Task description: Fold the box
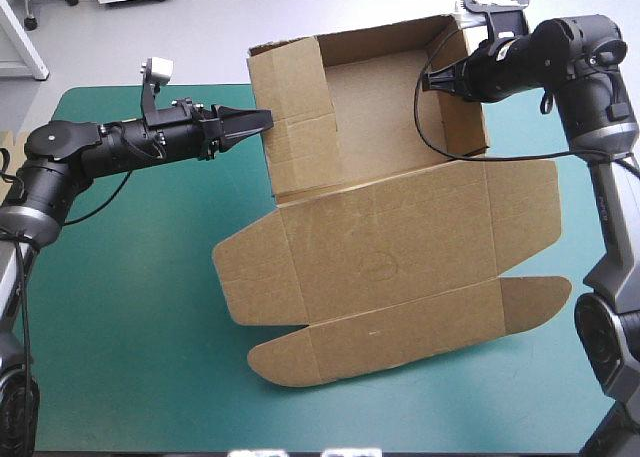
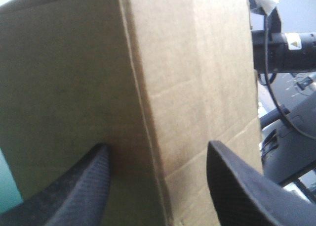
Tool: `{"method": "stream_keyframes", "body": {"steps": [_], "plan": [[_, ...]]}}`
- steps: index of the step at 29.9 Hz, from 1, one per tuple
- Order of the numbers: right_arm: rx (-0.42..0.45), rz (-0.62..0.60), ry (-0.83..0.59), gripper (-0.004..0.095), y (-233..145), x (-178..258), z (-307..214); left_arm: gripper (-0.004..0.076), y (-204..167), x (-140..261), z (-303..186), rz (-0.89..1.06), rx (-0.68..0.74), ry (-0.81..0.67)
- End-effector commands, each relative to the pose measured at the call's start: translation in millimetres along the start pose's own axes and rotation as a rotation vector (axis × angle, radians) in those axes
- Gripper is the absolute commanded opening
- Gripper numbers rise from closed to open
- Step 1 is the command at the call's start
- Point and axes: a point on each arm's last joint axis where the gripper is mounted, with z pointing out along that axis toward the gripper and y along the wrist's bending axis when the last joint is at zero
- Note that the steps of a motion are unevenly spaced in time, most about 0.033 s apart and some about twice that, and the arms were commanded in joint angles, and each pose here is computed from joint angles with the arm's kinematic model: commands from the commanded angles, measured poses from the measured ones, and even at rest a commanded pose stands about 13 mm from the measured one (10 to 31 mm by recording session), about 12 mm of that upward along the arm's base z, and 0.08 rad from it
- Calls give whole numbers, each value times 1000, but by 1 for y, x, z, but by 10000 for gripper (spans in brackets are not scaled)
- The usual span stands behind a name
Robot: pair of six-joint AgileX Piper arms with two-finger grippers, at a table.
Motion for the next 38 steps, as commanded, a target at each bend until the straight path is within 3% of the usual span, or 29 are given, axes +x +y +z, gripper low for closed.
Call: {"method": "stream_keyframes", "body": {"steps": [1,7,18,27,38], "plan": [[-50,59,-151,-17,6,-13,-29,419,-32,-18,-10,50,-3,-49],[-82,98,-140,-17,8,-14,-17,377,-36,-33,-17,115,-162,-59],[-155,147,-158,-17,13,-17,-11,377,-34,-50,7,141,-249,55],[-176,162,-140,-16,14,-16,-6,377,-40,-62,27,249,-487,172],[-192,165,-123,-16,16,-15,-6,374,-35,-63,38,255,-564,180]]}}
